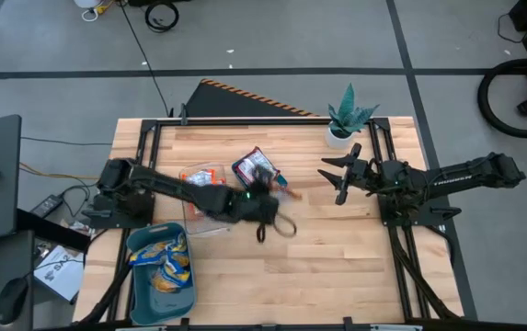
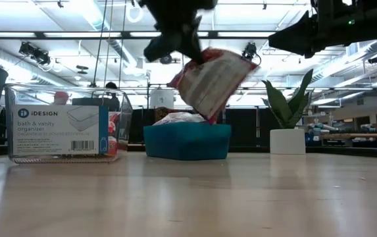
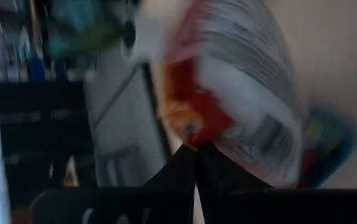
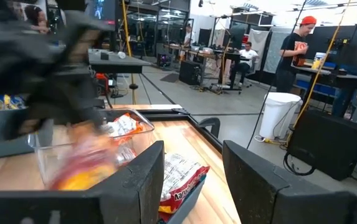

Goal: Sort Maruchan noodles
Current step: Put the red noodle pack into the blue bin

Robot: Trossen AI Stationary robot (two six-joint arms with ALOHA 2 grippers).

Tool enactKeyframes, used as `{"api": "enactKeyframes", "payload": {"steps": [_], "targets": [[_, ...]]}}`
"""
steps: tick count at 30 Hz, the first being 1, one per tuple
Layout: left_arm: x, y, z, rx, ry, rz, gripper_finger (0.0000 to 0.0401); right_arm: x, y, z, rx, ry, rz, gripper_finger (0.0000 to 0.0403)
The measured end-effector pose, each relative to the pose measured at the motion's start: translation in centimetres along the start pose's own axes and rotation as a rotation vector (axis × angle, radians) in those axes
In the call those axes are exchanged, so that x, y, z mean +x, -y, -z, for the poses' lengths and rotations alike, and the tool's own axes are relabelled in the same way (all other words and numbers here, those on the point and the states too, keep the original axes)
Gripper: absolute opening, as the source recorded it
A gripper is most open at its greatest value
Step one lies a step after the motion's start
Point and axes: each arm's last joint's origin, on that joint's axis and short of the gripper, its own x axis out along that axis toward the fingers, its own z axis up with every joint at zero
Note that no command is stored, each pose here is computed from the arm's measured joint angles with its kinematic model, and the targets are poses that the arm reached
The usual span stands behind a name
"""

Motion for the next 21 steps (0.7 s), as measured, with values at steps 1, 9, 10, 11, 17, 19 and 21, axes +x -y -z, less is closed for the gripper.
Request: {"api": "enactKeyframes", "payload": {"steps": [1, 9, 10, 11, 17, 19, 21], "targets": [[0.6, -0.6, 0.7, 0.003, -0.044, -0.009, 0.0010, 0.0, 0.0, 0.0, 0.000, 0.000, 0.000, 0.0168], [5.1, -3.8, 5.4, -0.141, -0.185, 0.121, 0.0010, 0.0, 0.0, 0.0, -0.002, -0.007, 0.014, 0.0168], [5.5, -3.6, 5.5, -0.159, -0.177, 0.160, 0.0010, 0.0, 0.0, 0.1, -0.004, -0.011, 0.015, 0.0168], [5.8, -3.4, 5.5, -0.176, -0.167, 0.194, 0.0010, 0.0, 0.0, 0.1, -0.006, -0.013, 0.018, 0.0168], [6.3, -2.1, 5.5, -0.189, -0.128, 0.382, 0.0010, 0.0, 0.0, 0.2, -0.014, -0.018, 0.020, 0.0168], [6.4, -2.3, 5.5, -0.222, -0.109, 0.400, 0.0014, 0.0, 0.1, 0.2, -0.015, -0.020, 0.021, 0.0168], [6.6, -2.3, 5.7, -0.242, -0.109, 0.424, 0.0023, 0.0, 0.1, 0.1, -0.010, -0.011, 0.021, 0.0168]]}}
